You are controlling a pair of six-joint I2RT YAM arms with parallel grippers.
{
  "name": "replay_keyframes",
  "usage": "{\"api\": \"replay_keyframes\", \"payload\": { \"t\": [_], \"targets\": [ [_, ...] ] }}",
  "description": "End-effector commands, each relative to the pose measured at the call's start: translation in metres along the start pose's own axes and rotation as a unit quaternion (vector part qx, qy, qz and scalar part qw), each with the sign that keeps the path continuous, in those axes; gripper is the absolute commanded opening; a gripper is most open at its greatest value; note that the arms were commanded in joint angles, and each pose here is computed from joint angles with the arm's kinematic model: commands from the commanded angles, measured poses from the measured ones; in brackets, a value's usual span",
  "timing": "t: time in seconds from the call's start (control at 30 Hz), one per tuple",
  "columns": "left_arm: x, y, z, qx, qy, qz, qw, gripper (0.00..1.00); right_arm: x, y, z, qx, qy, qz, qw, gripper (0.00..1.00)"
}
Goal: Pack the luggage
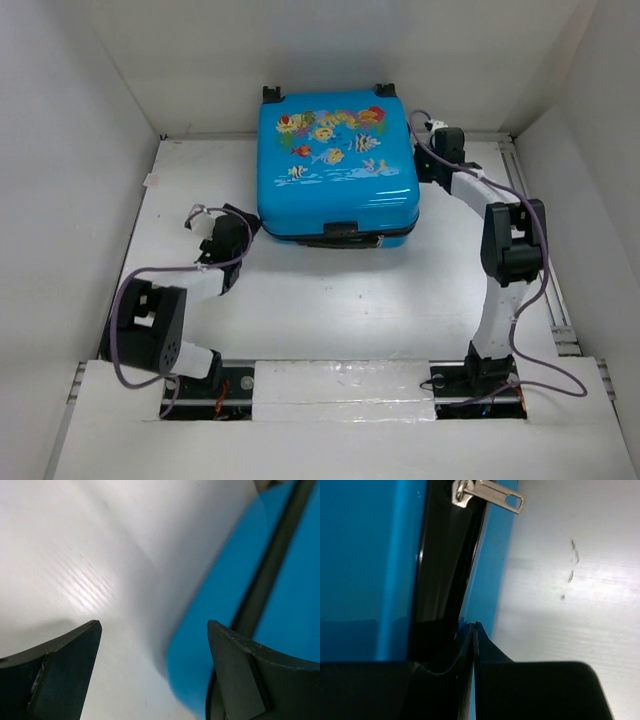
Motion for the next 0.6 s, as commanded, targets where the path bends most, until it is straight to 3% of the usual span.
{"api": "replay_keyframes", "payload": {
  "t": [0.0,0.23,0.33,0.37,0.47,0.57],
  "targets": [
    [0.058,-0.039,0.075,-0.065,0.142,0.132,0.979,0.83,0.007,0.15,0.033,0.053,0.084,-0.275,0.956,0.09],
    [0.116,-0.055,0.12,-0.074,0.192,0.189,0.96,0.82,0.01,0.137,0.05,0.061,0.112,-0.291,0.948,0.09],
    [0.137,-0.054,0.141,-0.099,0.209,0.196,0.953,0.82,0.017,0.114,0.068,0.048,0.124,-0.264,0.955,0.1],
    [0.149,-0.063,0.139,-0.098,0.205,0.21,0.951,0.82,0.024,0.111,0.057,0.041,0.097,-0.252,0.962,0.1],
    [0.154,-0.061,0.091,-0.086,0.086,0.195,0.973,0.83,0.036,0.074,0.061,-0.01,0.069,-0.202,0.977,0.15],
    [0.177,-0.082,0.009,-0.014,-0.055,0.226,0.973,0.85,0.045,0.042,0.046,-0.064,0.028,-0.164,0.984,0.18]
  ]
}}
Point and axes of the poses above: each gripper's point midway between its finger pads, its own x axis back along the fingers, its own y axis along the line the jaws close on, z = x × y, the point moved 4 cm from there along x, back along the fingers, and after that the axes turned 6 degrees about x, right-handed, at the moved point
